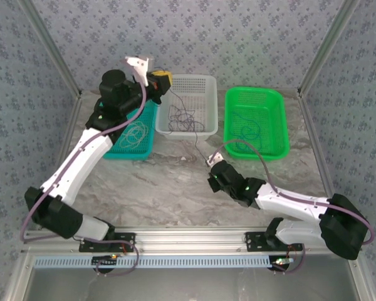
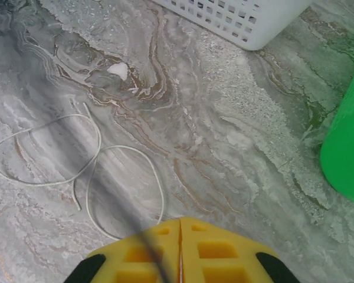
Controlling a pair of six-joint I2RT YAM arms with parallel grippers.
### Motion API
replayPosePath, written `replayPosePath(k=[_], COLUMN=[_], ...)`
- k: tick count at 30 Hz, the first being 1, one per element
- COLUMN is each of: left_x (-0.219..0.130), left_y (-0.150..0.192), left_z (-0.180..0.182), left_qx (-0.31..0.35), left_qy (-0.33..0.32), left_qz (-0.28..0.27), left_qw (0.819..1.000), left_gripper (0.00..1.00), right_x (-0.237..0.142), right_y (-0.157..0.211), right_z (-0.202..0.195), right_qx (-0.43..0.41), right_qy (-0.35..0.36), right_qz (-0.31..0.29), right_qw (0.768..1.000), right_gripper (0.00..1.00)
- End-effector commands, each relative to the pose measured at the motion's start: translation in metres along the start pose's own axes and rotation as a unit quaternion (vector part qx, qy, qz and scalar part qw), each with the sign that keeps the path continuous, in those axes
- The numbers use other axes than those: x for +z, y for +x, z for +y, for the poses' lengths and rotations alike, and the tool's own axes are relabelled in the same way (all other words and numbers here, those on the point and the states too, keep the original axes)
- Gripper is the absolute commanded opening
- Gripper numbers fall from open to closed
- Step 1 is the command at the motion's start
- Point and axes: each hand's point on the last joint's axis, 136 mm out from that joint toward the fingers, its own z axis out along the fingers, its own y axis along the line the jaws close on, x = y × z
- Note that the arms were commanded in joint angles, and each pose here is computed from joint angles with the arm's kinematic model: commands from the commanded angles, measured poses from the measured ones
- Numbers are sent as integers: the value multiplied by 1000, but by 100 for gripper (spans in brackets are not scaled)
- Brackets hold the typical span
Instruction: Untangle the cables
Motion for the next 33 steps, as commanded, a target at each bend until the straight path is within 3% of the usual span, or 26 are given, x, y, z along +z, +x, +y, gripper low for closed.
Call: replayPosePath(k=[1,4,5,6,10,19,27,33], left_x=[9,24,29,33,50,89,84,105], left_y=[-9,-6,-7,-8,-16,-35,-78,-81], left_z=[-5,7,13,17,21,22,6,17], left_qx=[7,5,2,-2,-6,-10,12,16], left_qy=[30,31,29,30,51,88,107,97], left_qz=[3,10,10,8,-4,-9,-38,-26], left_qw=[1000,999,1000,1000,999,996,993,995], left_gripper=[9,9,9,9,9,9,10,11], right_x=[-5,-9,-11,-13,-22,-37,-49,-51], right_y=[-18,-25,-27,-28,-33,-5,13,14], right_z=[-8,-24,-31,-37,-41,-63,-77,-79], right_qx=[28,65,80,93,116,161,195,201], right_qy=[11,43,59,68,52,78,90,87], right_qz=[-23,-33,-35,-38,-57,-53,-63,-66], right_qw=[999,996,994,993,990,982,975,973], right_gripper=[17,60,71,74,81,82,84,83])
